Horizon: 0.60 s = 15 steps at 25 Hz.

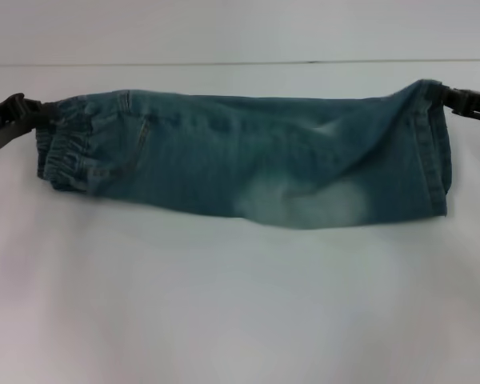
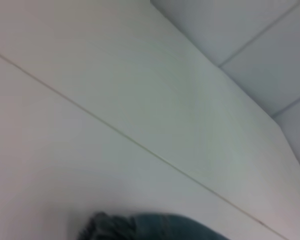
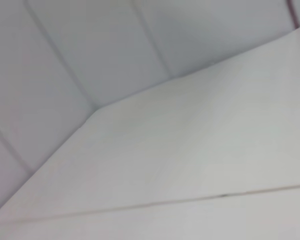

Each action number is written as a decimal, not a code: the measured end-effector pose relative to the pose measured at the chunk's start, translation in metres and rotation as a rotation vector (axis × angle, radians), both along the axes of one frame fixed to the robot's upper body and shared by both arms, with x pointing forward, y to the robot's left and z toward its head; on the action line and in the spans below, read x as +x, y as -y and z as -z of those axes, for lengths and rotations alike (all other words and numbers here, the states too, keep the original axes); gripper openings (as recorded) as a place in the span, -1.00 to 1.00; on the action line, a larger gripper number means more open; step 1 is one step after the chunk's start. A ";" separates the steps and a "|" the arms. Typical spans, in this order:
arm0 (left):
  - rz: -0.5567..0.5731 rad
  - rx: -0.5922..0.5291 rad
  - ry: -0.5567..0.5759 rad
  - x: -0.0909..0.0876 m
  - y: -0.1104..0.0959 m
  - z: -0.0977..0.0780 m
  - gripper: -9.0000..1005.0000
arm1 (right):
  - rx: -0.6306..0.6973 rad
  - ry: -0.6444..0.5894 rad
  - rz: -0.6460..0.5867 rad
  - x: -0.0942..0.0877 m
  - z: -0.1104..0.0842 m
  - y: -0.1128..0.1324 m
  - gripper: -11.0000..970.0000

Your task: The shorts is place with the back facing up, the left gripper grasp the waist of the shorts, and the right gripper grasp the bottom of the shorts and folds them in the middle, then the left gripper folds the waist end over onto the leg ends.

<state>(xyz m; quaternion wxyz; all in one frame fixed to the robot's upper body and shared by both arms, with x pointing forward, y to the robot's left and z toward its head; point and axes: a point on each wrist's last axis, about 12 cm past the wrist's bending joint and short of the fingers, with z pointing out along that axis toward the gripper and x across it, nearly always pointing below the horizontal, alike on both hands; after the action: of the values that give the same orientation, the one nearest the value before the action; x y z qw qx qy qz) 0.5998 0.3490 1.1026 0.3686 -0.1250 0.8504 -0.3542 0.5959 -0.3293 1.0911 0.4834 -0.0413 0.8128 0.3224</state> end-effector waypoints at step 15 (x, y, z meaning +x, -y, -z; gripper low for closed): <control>-0.068 0.120 0.040 0.008 0.001 0.017 -0.90 | -0.170 0.025 0.141 0.032 0.024 -0.035 -0.96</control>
<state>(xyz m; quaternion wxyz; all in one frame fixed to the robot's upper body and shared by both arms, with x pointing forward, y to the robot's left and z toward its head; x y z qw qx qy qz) 0.6077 0.3479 1.0855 0.4040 -0.1243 0.8579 -0.2922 0.6279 -0.2946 1.0667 0.5097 -0.0289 0.8320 0.2170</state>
